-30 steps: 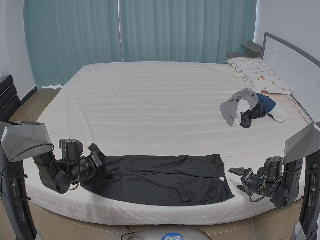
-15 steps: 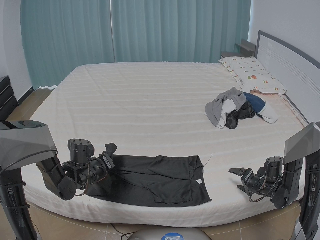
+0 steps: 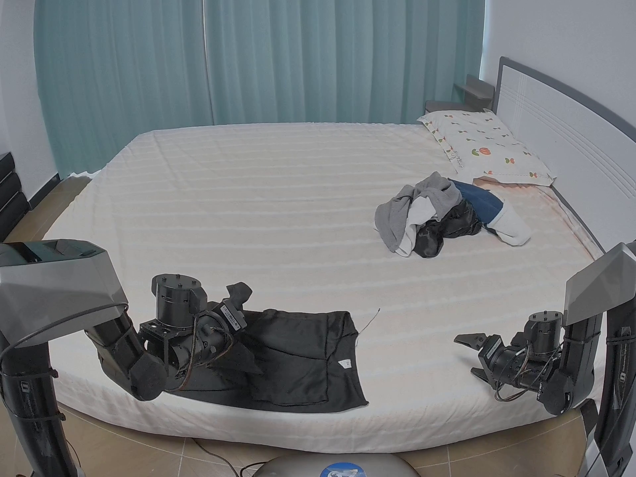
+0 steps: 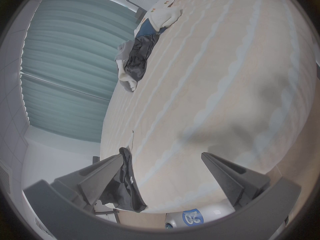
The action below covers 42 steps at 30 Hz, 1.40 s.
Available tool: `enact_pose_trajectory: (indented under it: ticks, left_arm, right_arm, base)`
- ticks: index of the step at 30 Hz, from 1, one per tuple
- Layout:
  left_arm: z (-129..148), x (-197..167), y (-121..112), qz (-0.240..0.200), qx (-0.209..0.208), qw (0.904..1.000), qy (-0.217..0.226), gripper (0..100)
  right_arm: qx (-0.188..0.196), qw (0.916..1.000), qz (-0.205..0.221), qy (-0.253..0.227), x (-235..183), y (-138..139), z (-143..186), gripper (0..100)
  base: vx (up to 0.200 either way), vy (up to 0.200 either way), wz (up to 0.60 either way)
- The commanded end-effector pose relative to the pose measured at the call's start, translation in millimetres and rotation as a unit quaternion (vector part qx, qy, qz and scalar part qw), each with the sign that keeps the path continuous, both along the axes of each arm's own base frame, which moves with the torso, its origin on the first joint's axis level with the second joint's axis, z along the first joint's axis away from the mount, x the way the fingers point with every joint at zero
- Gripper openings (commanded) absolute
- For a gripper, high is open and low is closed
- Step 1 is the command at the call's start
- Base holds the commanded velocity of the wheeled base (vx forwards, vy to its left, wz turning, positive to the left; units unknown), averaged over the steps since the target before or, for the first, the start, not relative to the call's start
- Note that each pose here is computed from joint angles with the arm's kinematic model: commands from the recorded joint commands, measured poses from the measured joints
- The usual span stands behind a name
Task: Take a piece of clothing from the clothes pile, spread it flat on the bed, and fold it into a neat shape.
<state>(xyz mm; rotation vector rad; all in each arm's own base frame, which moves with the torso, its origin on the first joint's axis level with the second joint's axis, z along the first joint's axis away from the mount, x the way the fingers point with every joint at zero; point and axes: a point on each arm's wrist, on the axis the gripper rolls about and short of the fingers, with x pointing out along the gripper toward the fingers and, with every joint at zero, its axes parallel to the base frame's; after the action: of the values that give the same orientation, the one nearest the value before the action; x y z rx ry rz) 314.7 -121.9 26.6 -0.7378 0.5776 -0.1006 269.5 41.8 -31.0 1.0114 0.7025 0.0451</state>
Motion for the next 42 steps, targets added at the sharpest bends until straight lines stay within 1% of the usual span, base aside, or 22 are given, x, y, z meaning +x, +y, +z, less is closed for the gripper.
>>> enact_pose_trajectory:
  ticks: [1, 6, 8, 15, 21, 22, 32, 34, 36, 37, 39, 40, 42]
  left_arm:
    - [1.1, 1.4, -5.2, -0.004, -0.007, 1.0000, -0.003, 0]
    - [-1.6, 4.4, -12.7, -0.010, -0.013, 0.9999, -0.004, 0]
    - [-10.4, 3.8, -17.6, -0.016, -0.008, 0.9998, 0.006, 0]
    - [-26.4, 4.7, -20.4, -0.020, 0.000, 0.9996, 0.022, 0]
    - [-32.9, 3.7, -27.7, -0.030, 0.003, 0.9992, 0.027, 0]
    - [-33.4, 3.5, -28.1, -0.031, 0.004, 0.9991, 0.028, 100]
    - [-27.8, 5.4, -30.3, -0.031, -0.008, 0.9994, 0.010, 100]
    - [-20.6, 5.5, -29.7, -0.025, -0.020, 0.9995, 0.003, 100]
    - [-9.6, 3.8, -24.1, -0.011, -0.039, 0.9992, -0.003, 100]
    - [-8.7, 2.8, -23.6, -0.010, -0.041, 0.9991, -0.002, 100]
    - [0.6, -1.4, -9.1, 0.010, -0.051, 0.9986, -0.003, 100]
    - [1.4, -1.9, -7.3, 0.012, -0.052, 0.9986, -0.003, 100]
    - [5.9, 0.4, 9.8, 0.032, -0.057, 0.9979, -0.004, 100]
  right_arm:
    - [0.001, 1.0000, 0.001, -0.006, 0.7, 0.4, 0.8, 100]
    - [0.001, 1.0000, 0.001, -0.007, 0.7, 0.4, 0.8, 100]
    - [0.001, 1.0000, 0.001, -0.007, 0.7, 0.4, 0.8, 100]
    - [0.001, 1.0000, 0.001, -0.007, 0.7, 0.4, 0.8, 100]
    - [0.000, 1.0000, 0.001, -0.006, 0.7, 0.4, 0.4, 100]
    - [0.000, 1.0000, 0.001, -0.006, 0.7, 0.4, 0.4, 100]
    - [0.000, 1.0000, 0.001, -0.004, -0.1, 0.3, 0.2, 100]
    - [0.000, 1.0000, 0.001, -0.004, -0.5, 0.2, 0.1, 100]
    - [-0.001, 1.0000, 0.001, -0.003, -0.8, 0.2, 0.1, 100]
    - [-0.001, 1.0000, 0.001, -0.003, -0.8, 0.2, 0.1, 100]
    - [0.000, 1.0000, 0.002, -0.002, -1.6, 0.1, -0.1, 100]
    - [0.000, 1.0000, 0.002, -0.002, -1.6, 0.1, -0.1, 100]
    - [0.000, 1.0000, 0.002, -0.002, -1.6, 0.1, -0.1, 100]
  base:
    - [0.000, -0.200, 0.00]
    - [0.000, -0.200, 0.00]
    - [0.000, -0.200, 0.00]
    - [0.000, 0.000, 0.00]
    - [0.000, 0.000, 0.00]
    - [0.000, 0.000, 0.00]
    - [0.000, 0.000, 0.00]
    - [0.000, 0.000, 0.00]
    - [0.000, 0.000, 0.00]
    - [0.000, 0.000, 0.00]
    - [0.000, 0.000, 0.00]
    - [0.000, 0.000, 0.00]
    - [0.000, 0.000, 0.00]
